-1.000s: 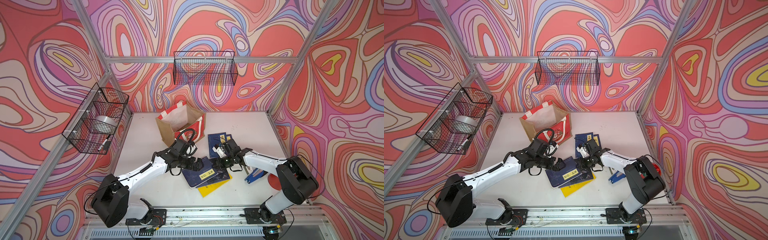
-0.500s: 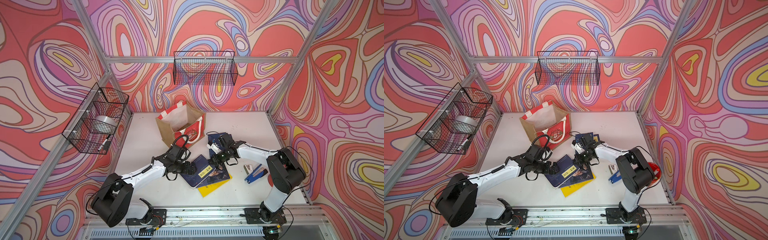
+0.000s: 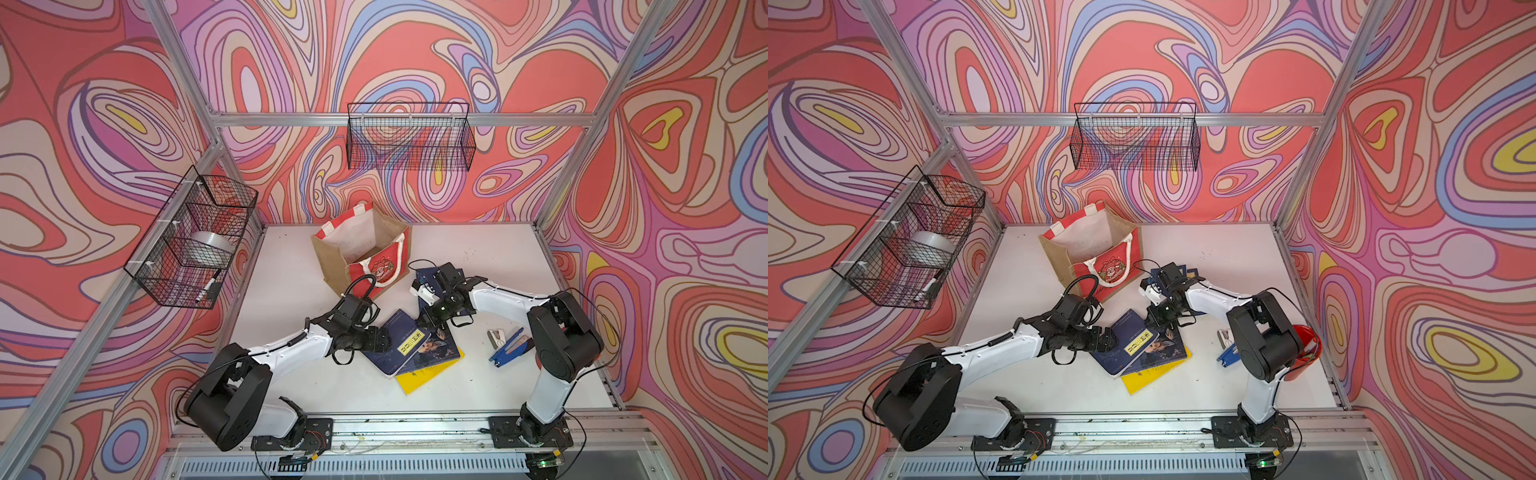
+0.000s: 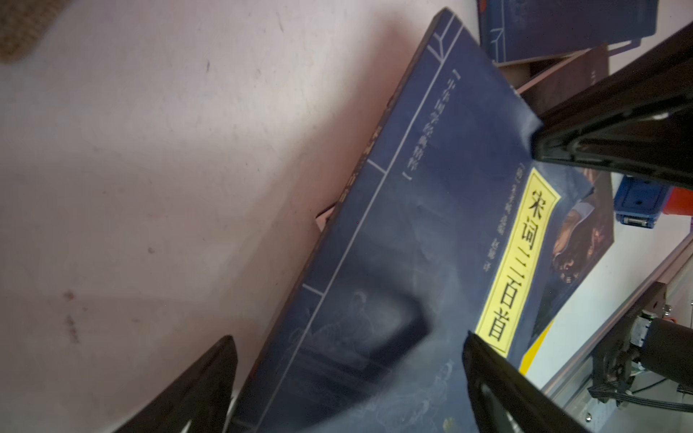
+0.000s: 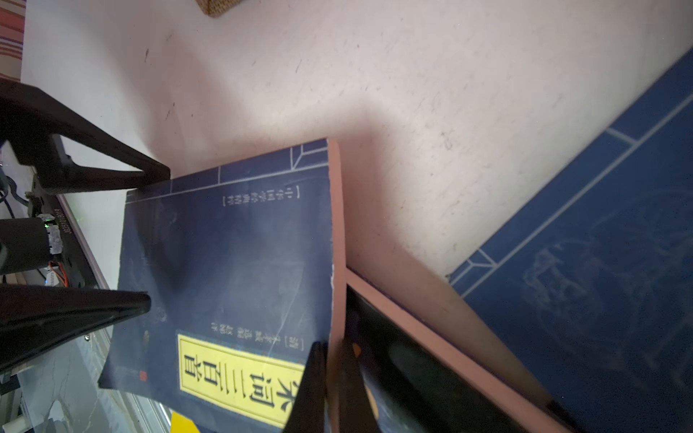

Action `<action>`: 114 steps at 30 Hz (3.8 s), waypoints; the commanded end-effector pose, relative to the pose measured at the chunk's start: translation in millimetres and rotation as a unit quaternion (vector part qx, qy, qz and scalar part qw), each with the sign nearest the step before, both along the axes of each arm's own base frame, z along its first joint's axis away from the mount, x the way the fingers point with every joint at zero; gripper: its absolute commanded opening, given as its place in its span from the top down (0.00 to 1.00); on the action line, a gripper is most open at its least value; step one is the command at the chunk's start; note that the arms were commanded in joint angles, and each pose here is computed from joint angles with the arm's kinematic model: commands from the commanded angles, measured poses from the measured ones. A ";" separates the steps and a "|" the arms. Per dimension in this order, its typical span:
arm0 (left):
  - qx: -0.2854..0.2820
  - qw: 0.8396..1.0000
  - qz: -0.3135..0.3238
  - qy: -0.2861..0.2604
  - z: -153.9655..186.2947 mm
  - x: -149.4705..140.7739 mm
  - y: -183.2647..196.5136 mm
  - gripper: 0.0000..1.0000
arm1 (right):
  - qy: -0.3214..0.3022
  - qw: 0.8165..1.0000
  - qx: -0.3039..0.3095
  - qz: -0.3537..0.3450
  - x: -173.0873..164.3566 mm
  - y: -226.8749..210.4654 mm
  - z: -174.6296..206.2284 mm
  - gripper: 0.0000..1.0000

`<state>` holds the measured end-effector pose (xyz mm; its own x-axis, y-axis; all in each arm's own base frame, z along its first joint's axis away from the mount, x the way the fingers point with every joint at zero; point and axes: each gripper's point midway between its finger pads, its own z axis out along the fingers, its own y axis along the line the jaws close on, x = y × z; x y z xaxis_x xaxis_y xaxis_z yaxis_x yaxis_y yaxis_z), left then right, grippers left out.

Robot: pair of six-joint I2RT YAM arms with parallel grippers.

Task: Put the books into the canvas bag
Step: Adjust the book on the book, then pick up the book from the book.

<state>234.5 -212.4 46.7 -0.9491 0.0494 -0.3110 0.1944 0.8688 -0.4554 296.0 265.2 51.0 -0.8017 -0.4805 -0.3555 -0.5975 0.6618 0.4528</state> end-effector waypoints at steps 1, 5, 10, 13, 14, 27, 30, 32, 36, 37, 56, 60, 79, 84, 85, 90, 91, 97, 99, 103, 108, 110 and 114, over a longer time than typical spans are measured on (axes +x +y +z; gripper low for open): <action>-0.028 1.000 0.001 -0.004 7.7 1.0 -5.9 0.18 | 0.009 0.999 -0.051 0.000 1.2 -12.9 -31.1 1.00; -0.073 0.997 0.014 -0.017 26.2 -4.1 -9.5 0.56 | 0.001 0.999 -0.041 0.004 5.9 -7.6 -28.0 1.00; -0.085 0.996 0.013 -0.017 36.8 -11.4 -7.8 0.63 | 0.000 1.000 -0.011 0.010 10.8 7.8 -20.0 1.00; -0.094 0.995 0.014 -0.011 33.6 -14.3 -9.2 0.42 | 0.000 1.000 -0.010 0.015 7.4 16.9 -22.8 1.00; -0.086 0.996 0.017 -0.005 28.0 -15.5 -6.9 0.39 | 0.003 1.000 -0.013 0.010 7.4 17.3 -23.9 1.00; -0.037 0.997 0.062 -0.014 6.1 4.3 12.1 0.13 | -0.104 0.993 0.059 0.023 -2.1 20.3 31.0 1.00; -0.094 0.995 0.023 -0.032 19.5 6.8 -9.1 0.12 | -0.141 0.987 0.069 0.033 1.2 21.1 34.4 1.00; -0.105 0.994 0.013 -0.035 24.4 8.5 -14.7 0.14 | -0.155 0.984 0.074 0.041 4.2 23.4 33.9 1.00; -0.113 0.993 0.002 -0.030 25.1 4.4 -17.2 0.21 | -0.159 0.982 0.085 0.058 11.3 32.9 31.8 1.00; -0.107 0.994 0.003 -0.026 22.4 2.2 -15.1 0.22 | -0.153 0.983 0.084 0.058 13.2 35.1 30.6 1.00; -0.090 0.995 0.032 -0.003 -0.2 -19.2 4.8 0.22 | 0.021 0.990 0.049 -0.129 -63.6 -20.8 28.0 0.44; -0.098 0.995 0.025 0.003 1.0 -24.5 3.2 0.22 | 0.033 0.987 0.076 -0.136 -66.5 -12.8 25.8 0.32; -0.104 0.994 0.037 -0.004 -1.8 -27.2 7.6 0.47 | 0.035 0.993 0.082 -0.072 -38.5 29.1 -15.8 0.34; -0.081 0.994 0.063 -0.031 5.9 -24.1 22.0 0.57 | 0.044 0.991 0.113 -0.053 -41.6 40.8 -10.3 0.35; -0.078 0.994 0.068 -0.036 7.1 -23.6 24.3 0.57 | 0.045 0.991 0.116 -0.046 -43.7 43.3 -9.8 0.35; -0.088 0.992 0.071 -0.054 12.7 -22.4 25.2 0.62 | 0.056 0.992 0.113 -0.024 -52.4 56.4 -17.4 0.35; -0.091 0.992 0.070 -0.054 13.4 -22.1 24.4 0.68 | 0.057 0.992 0.112 -0.024 -52.9 58.0 -18.6 0.35; -0.116 0.989 0.066 -0.056 17.3 -19.7 16.3 0.82 | 0.061 0.990 0.125 -0.019 -55.7 63.2 -21.0 0.35; -0.123 0.988 0.068 -0.066 21.2 -16.1 15.1 0.82 | 0.065 0.989 0.133 -0.014 -58.9 64.5 -21.0 0.36; -0.140 0.984 0.067 -0.088 31.9 -9.8 11.1 0.82 | 0.075 0.985 0.155 0.001 -68.4 67.8 -19.5 0.37; -0.154 0.982 0.056 -0.094 33.4 -7.6 5.1 0.68 | 0.081 0.984 0.160 0.008 -75.0 67.6 -25.0 0.44; -0.153 0.982 0.055 -0.092 29.8 -6.6 3.5 0.64 | 0.085 0.983 0.159 0.009 -75.9 67.5 -28.3 0.47; -0.157 0.982 0.050 -0.090 26.1 -3.5 -0.8 0.61 | 0.085 0.982 0.166 0.021 -80.5 69.2 -31.0 0.48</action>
<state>223.6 -203.9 62.3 -0.8912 -0.1603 -0.4244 0.1720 0.7463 -0.6431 255.9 343.1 56.2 -0.8011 -0.3106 -0.5117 -0.5986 0.4200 0.6822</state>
